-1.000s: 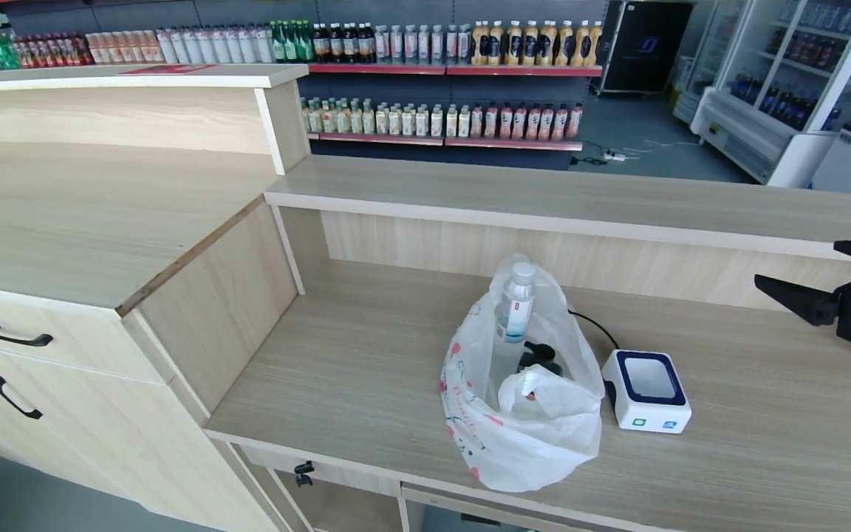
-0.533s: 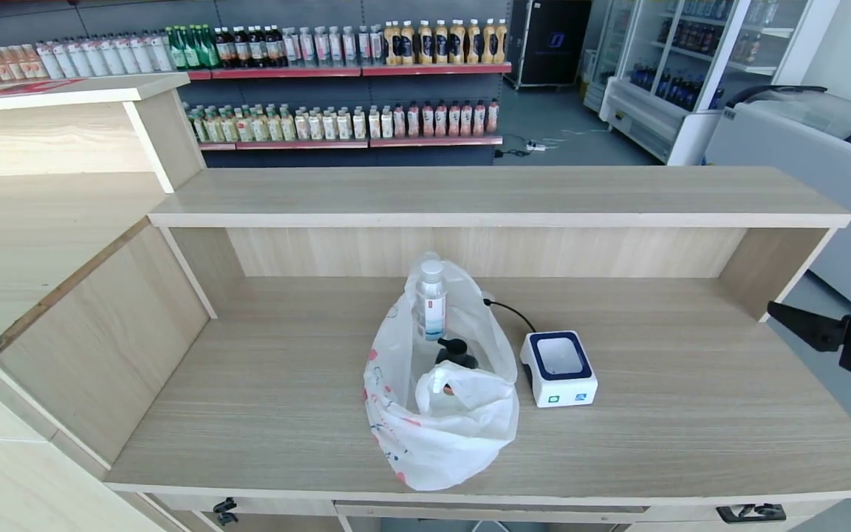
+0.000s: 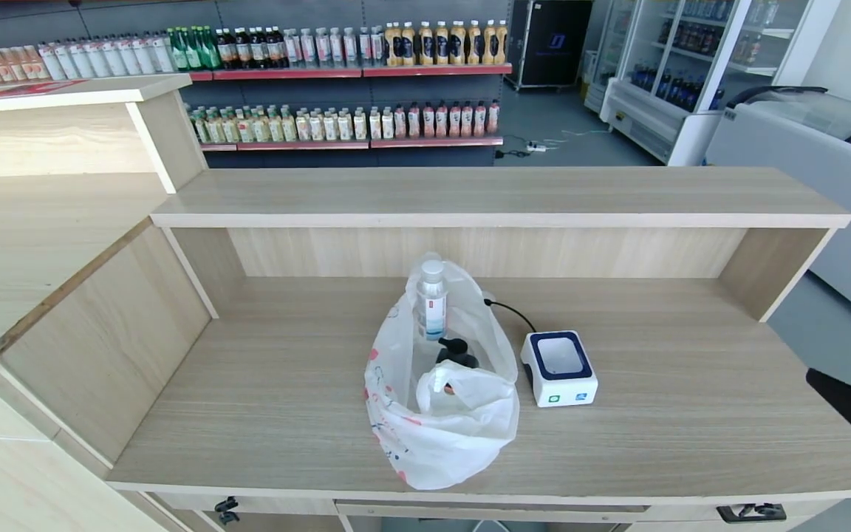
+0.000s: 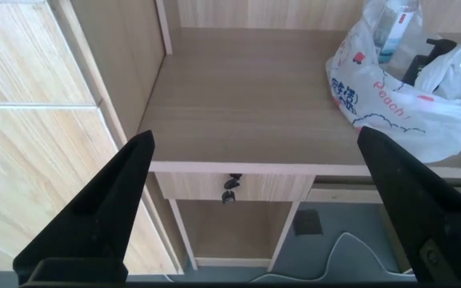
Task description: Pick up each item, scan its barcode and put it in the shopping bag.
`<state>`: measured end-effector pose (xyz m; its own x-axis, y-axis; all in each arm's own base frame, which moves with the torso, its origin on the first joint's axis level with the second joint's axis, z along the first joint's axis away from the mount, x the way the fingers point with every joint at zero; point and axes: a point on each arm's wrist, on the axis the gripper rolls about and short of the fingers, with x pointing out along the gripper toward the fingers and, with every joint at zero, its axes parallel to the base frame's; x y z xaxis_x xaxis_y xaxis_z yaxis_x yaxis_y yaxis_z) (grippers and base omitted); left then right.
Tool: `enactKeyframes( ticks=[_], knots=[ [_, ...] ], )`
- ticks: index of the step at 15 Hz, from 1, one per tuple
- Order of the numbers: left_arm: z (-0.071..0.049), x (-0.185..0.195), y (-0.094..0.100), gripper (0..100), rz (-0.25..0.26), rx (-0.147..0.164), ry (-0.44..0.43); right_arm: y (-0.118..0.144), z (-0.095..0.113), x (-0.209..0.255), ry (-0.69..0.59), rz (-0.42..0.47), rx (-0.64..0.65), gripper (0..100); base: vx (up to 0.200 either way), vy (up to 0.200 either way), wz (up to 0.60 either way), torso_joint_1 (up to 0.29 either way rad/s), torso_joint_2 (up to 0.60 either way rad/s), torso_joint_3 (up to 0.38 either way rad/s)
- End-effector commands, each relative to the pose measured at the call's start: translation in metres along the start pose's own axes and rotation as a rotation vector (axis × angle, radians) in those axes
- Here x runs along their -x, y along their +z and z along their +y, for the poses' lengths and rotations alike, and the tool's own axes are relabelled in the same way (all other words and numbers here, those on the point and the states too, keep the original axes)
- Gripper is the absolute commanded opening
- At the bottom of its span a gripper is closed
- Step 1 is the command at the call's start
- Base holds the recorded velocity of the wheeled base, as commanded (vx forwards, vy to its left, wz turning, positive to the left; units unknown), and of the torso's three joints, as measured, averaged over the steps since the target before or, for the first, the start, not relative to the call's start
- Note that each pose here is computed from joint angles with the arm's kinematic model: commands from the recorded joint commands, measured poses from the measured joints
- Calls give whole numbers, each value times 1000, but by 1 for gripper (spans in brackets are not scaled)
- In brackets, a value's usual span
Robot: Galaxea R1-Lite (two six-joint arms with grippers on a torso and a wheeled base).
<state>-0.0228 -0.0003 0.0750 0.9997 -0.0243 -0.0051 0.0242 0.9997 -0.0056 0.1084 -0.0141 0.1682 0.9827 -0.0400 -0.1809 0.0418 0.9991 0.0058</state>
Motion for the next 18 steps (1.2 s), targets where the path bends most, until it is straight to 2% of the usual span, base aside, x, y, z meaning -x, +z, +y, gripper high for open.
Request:
enactKeyframes(
  ticks=[1, 4, 5, 9, 10, 12, 14, 17, 18],
  knots=[
    [0, 0, 0, 100, 1, 1, 0, -27, 5, 37, 9, -64, 4, 100, 0, 0, 0, 0, 0, 0],
    [0, 0, 0, 100, 1, 1, 0, -65, 9, 70, 24, -86, 10, 100, 0, 0, 0, 0, 0, 0],
    [0, 0, 0, 100, 1, 1, 0, -74, 10, 82, 26, -112, 13, 100, 0, 0, 0, 0, 0, 0],
    [0, 0, 0, 100, 1, 1, 0, -105, 12, 103, 16, -104, 12, 100, 0, 0, 0, 0, 0, 0],
    [0, 0, 0, 100, 1, 1, 0, -106, 12, 106, 37, -139, 25, 100, 0, 0, 0, 0, 0, 0],
    [0, 0, 0, 100, 1, 1, 0, -106, 10, 106, -13, -140, 19, 100, 0, 0, 0, 0, 0, 0],
    [0, 0, 0, 100, 1, 1, 0, -113, 9, 106, -64, -79, 16, 100, 0, 0, 0, 0, 0, 0],
    [0, 0, 0, 100, 1, 1, 0, -113, 8, 107, -18, -93, 12, 100, 0, 0, 0, 0, 0, 0],
    [0, 0, 0, 100, 1, 1, 0, -114, 8, 110, -2, -136, 11, 100, 0, 0, 0, 0, 0, 0]
  ],
)
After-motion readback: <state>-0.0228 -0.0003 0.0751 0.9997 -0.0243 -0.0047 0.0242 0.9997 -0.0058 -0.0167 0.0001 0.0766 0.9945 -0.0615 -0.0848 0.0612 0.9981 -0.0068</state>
